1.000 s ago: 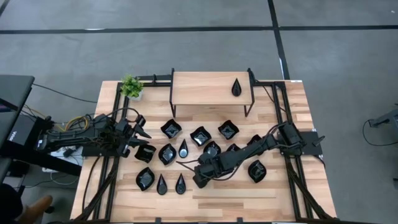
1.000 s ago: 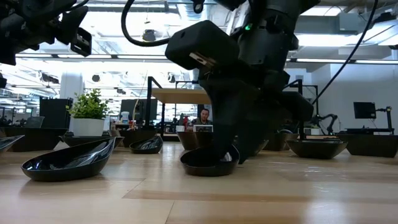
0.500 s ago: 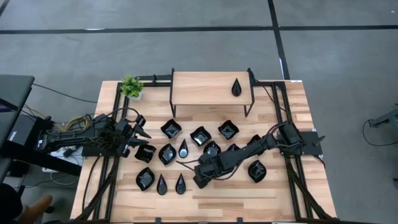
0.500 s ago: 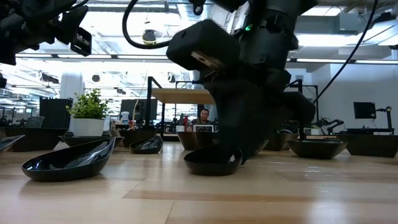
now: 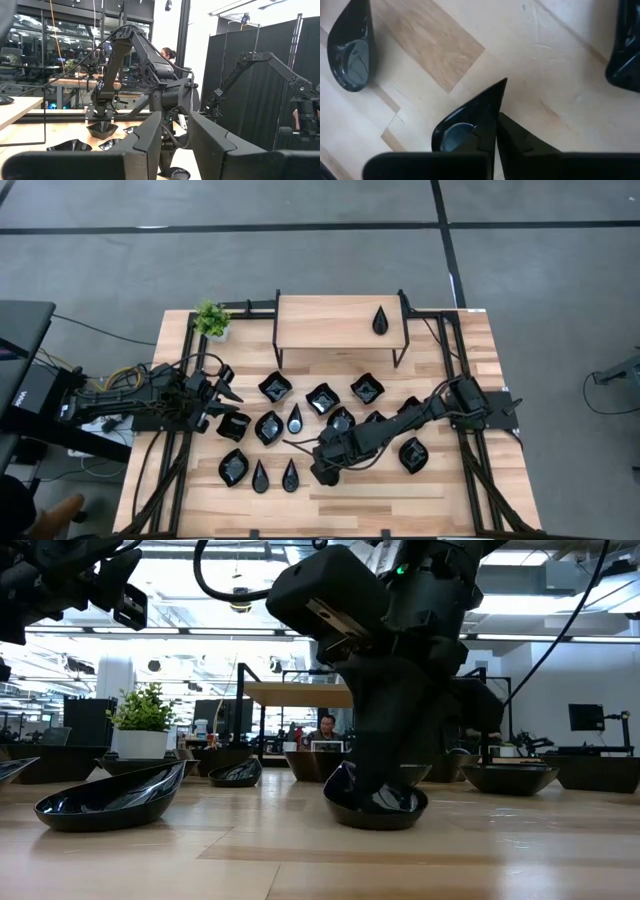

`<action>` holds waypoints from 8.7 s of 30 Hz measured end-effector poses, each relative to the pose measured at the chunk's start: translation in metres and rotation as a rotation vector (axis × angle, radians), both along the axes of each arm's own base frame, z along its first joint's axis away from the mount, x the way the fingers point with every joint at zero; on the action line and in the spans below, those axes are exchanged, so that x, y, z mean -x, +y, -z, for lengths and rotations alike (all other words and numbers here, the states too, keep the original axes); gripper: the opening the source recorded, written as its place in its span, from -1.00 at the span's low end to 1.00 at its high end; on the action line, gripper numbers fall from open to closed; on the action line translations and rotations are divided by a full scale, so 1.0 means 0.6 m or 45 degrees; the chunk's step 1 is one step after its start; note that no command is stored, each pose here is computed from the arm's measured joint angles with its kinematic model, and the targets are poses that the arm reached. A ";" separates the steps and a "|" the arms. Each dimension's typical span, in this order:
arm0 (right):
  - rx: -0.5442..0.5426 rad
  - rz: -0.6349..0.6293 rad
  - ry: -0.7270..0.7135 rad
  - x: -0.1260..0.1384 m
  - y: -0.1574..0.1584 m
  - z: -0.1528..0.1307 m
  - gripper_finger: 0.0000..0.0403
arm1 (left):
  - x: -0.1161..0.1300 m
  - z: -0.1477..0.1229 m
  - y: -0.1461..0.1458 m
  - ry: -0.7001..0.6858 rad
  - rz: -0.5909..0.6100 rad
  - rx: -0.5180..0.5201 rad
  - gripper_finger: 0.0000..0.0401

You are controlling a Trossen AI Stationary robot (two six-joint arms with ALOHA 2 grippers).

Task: Pick & Place Mini shaped plates
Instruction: Stack the black plate on top of the black plate on the shelf

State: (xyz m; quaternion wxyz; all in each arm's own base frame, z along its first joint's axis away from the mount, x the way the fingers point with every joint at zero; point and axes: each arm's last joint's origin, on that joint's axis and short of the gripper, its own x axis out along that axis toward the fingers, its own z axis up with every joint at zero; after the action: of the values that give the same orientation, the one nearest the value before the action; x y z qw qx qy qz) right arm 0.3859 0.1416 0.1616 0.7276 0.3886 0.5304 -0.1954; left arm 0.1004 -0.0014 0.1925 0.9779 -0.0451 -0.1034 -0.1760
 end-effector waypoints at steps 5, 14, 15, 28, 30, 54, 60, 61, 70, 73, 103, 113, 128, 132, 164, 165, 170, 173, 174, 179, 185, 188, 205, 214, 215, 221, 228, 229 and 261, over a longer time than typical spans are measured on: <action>0.002 0.003 0.000 -0.001 -0.003 -0.001 -0.97 | 0.000 0.000 0.000 0.000 0.000 0.000 -0.51; -0.003 -0.100 -0.102 -0.009 -0.037 -0.096 -0.99 | 0.000 0.000 0.000 -0.004 0.000 0.000 -0.51; -0.007 -0.118 -0.118 -0.006 -0.044 -0.115 -0.99 | 0.000 -0.001 0.000 -0.005 -0.001 0.000 -0.51; 0.134 -0.039 -0.477 0.171 -0.234 -0.381 -1.00 | -0.002 0.000 0.000 0.005 -0.001 0.001 -0.51; 0.195 0.021 -0.528 0.203 -0.269 -0.404 -1.00 | -0.002 0.000 0.000 0.004 -0.001 0.001 -0.51; 0.450 0.234 -0.191 0.290 -0.589 -0.333 -1.00 | -0.001 -0.004 0.000 -0.028 -0.001 -0.003 -0.51; 0.316 0.224 -0.131 0.293 -0.632 -0.291 -1.00 | -0.001 -0.005 0.000 -0.038 0.000 -0.004 -0.51; 0.308 0.227 -0.122 0.294 -0.636 -0.287 -1.00 | -0.001 -0.005 0.000 -0.039 0.000 -0.004 -0.51; 0.281 0.257 -0.100 0.300 -0.644 -0.281 -1.00 | -0.001 -0.006 0.000 -0.047 0.000 -0.005 -0.51; 0.279 0.256 -0.098 0.299 -0.643 -0.281 -1.00 | -0.001 -0.006 0.000 -0.049 -0.001 -0.005 -0.51; 0.260 0.328 -0.058 0.291 -0.634 -0.277 -1.00 | 0.000 -0.008 0.000 -0.068 -0.001 -0.007 -0.51; 0.260 0.324 -0.028 0.286 -0.627 -0.276 -1.00 | 0.000 -0.009 0.000 -0.076 -0.001 -0.008 -0.51; 0.283 0.321 -0.055 0.282 -0.629 -0.277 -0.89 | 0.001 -0.012 0.000 -0.096 0.000 -0.011 -0.51; 0.284 0.322 -0.057 0.282 -0.629 -0.277 -0.88 | 0.001 -0.013 0.000 -0.105 -0.001 -0.011 -0.51; 0.449 0.020 -0.062 0.225 -0.574 -0.263 -0.99 | 0.002 -0.015 0.000 -0.125 0.000 -0.013 -0.51; 0.437 0.018 -0.047 0.221 -0.577 -0.255 -0.99 | 0.002 -0.015 0.000 -0.125 -0.001 -0.013 -0.51; 0.397 0.014 0.003 0.213 -0.589 -0.233 -0.98 | 0.002 -0.015 0.000 -0.125 -0.001 -0.013 -0.51; 0.396 0.011 0.004 0.213 -0.586 -0.234 -0.97 | 0.002 -0.015 0.000 -0.125 -0.001 -0.013 -0.51; 0.405 0.009 -0.009 0.213 -0.584 -0.238 -0.97 | 0.002 -0.015 0.000 -0.126 -0.001 -0.013 -0.51; 0.478 0.012 -0.105 0.228 -0.565 -0.277 -0.99 | 0.002 -0.015 0.000 -0.125 0.000 -0.013 -0.51; 0.516 0.067 -0.167 0.268 -0.539 -0.323 -1.00 | 0.002 -0.015 0.000 -0.125 0.000 -0.013 -0.51; 0.520 0.077 -0.176 0.285 -0.525 -0.339 -1.00 | 0.002 -0.015 0.000 -0.125 0.000 -0.013 -0.51; 0.468 0.165 0.233 0.290 -0.536 -0.258 -1.00 | 0.002 -0.015 0.000 -0.125 0.000 -0.013 -0.51; 0.439 0.186 0.257 0.296 -0.542 -0.228 -1.00 | 0.002 -0.016 0.000 -0.132 0.000 -0.014 -0.51; 0.437 0.185 0.259 0.296 -0.542 -0.226 -1.00 | 0.003 -0.016 0.000 -0.134 0.000 -0.014 -0.51; 0.462 0.207 0.226 0.295 -0.549 -0.228 -1.00 | 0.003 -0.017 0.000 -0.141 -0.001 -0.015 -0.51; 0.482 0.220 0.199 0.294 -0.554 -0.229 -1.00 | 0.003 -0.017 0.000 -0.145 0.000 -0.015 -0.51; 0.483 0.220 0.199 0.294 -0.554 -0.229 -1.00 | 0.003 -0.017 0.000 -0.145 0.000 -0.015 -0.51; 0.479 0.213 0.186 0.284 -0.544 -0.229 -1.00 | 0.005 -0.022 0.000 -0.181 -0.001 -0.020 -0.51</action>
State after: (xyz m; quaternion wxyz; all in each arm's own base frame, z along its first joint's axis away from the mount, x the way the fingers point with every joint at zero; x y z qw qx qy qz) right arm 0.2154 -0.1845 0.2992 0.7282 0.2735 0.5018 -0.3784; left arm 0.0976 -0.0017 0.2056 0.9684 -0.0249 -0.1713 -0.1793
